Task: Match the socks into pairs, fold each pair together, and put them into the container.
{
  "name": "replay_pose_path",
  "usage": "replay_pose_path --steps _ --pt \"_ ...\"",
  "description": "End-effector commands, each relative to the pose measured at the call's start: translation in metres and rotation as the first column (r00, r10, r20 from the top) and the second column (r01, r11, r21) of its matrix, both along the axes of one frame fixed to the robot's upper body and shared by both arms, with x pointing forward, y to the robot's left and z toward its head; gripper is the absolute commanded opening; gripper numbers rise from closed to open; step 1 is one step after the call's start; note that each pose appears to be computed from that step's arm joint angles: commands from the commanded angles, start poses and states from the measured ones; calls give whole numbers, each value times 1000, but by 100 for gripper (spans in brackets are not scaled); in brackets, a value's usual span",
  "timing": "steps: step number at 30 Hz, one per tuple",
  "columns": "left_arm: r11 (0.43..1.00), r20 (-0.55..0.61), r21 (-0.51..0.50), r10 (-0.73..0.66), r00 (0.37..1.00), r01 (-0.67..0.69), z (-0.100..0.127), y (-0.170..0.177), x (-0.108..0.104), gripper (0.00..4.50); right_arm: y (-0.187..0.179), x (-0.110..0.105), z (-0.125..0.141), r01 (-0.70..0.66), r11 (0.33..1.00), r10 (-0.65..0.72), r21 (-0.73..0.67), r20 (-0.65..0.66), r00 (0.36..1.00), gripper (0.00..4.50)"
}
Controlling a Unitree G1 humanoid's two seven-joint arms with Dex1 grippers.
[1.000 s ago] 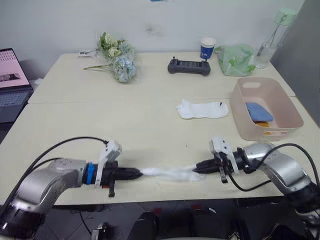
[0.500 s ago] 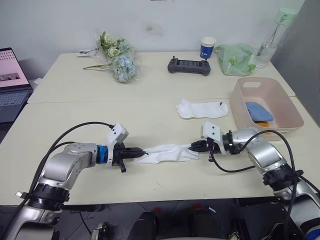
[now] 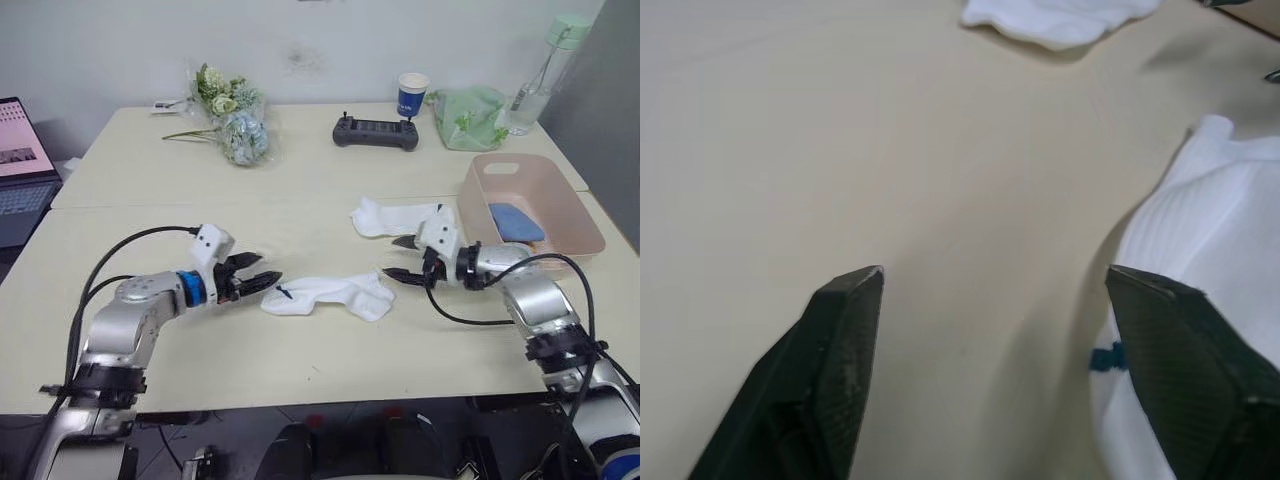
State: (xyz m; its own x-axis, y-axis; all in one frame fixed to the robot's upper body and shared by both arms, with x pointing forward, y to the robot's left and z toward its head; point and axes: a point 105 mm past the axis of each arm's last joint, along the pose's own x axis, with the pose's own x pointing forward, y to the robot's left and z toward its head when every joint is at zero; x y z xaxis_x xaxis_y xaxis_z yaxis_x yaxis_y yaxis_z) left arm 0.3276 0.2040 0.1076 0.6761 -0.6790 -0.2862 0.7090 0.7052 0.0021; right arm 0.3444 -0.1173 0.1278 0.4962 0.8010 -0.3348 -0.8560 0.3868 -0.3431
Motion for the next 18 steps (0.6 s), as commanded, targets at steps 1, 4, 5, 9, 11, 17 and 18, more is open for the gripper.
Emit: replay_pose_path --steps 1,4,5,9,11,17,18 --pt "997 131 68 -54 990 46 16 0 -13 379 9 -24 18 -105 994 103 44 33 994 317" --pt "980 169 130 -171 971 150 16 -10 -37 379 18 -55 12 -228 973 228 16 8 974 317" --pt "967 168 167 -220 961 192 11 -15 -46 379 22 -64 4 -260 966 260 -17 0 966 317" --pt "925 156 260 -324 933 278 -7 -28 -65 379 30 -78 -18 -313 944 316 -104 11 949 317" --pt "915 185 307 -328 926 262 -15 -32 -62 379 34 -76 -25 -304 944 309 -128 20 951 317" --pt "895 242 380 -338 910 232 -30 -45 -46 338 36 -66 -42 -263 948 271 -182 24 962 317" --pt "892 237 384 -343 909 237 -32 -46 -45 317 37 -65 -43 -261 948 269 -182 23 963 317"
